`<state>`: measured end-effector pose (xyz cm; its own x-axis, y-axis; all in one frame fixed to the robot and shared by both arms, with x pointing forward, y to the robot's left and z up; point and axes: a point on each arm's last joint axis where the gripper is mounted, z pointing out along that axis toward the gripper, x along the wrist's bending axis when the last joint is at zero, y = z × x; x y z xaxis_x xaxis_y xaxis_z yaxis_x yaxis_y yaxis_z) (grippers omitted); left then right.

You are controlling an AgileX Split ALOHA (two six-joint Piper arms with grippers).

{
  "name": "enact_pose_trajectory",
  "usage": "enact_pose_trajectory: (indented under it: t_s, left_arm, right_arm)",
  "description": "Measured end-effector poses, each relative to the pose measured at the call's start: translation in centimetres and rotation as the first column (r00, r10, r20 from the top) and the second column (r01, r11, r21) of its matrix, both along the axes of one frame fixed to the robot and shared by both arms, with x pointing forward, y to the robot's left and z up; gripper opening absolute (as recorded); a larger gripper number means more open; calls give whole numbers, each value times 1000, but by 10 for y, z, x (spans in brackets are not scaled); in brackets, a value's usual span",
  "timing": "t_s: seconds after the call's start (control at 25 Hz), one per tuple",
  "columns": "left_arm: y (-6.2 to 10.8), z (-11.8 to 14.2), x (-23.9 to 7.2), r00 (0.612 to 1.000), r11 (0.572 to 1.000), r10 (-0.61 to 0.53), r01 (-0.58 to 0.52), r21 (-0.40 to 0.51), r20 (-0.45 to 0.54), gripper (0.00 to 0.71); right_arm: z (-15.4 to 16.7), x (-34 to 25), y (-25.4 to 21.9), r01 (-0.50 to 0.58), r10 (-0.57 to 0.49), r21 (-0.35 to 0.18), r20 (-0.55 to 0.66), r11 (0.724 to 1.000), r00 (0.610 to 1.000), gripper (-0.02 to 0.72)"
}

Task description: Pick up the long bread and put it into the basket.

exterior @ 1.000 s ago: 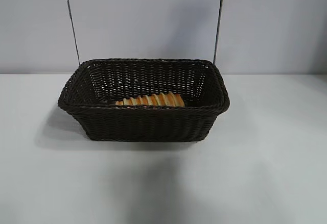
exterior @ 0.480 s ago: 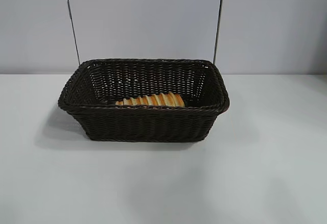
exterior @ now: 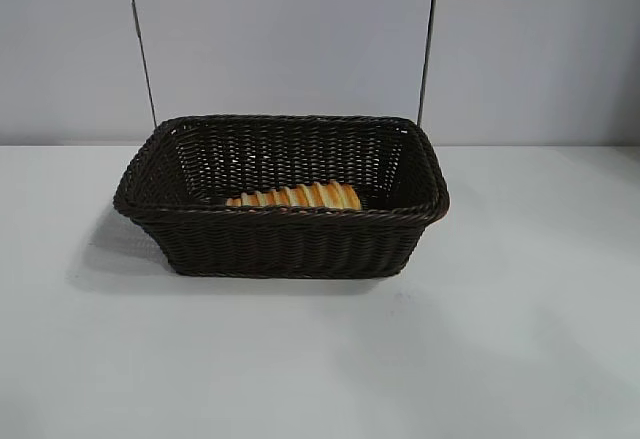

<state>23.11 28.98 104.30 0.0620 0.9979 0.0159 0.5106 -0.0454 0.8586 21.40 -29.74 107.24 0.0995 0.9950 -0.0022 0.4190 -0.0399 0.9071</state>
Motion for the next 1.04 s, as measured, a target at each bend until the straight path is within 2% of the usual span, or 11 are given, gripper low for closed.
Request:
enact_pose_trajectory:
  t_s: [0.2,0.32,1.04]
  left_arm:
    - [0,0,0,1000,1000,0,0,0,0,688]
    - [0,0,0,1000,1000,0,0,0,0,688]
    - [0,0,0,1000,1000,0,0,0,0,688]
  right_arm:
    - [-25,13,1,-12,14,24,-82,1000,997,695]
    - [-32,18,0,-13,15,27,-89,1000,996,695]
    - [-31,19,0,-14,16,28,-76,1000,997,695]
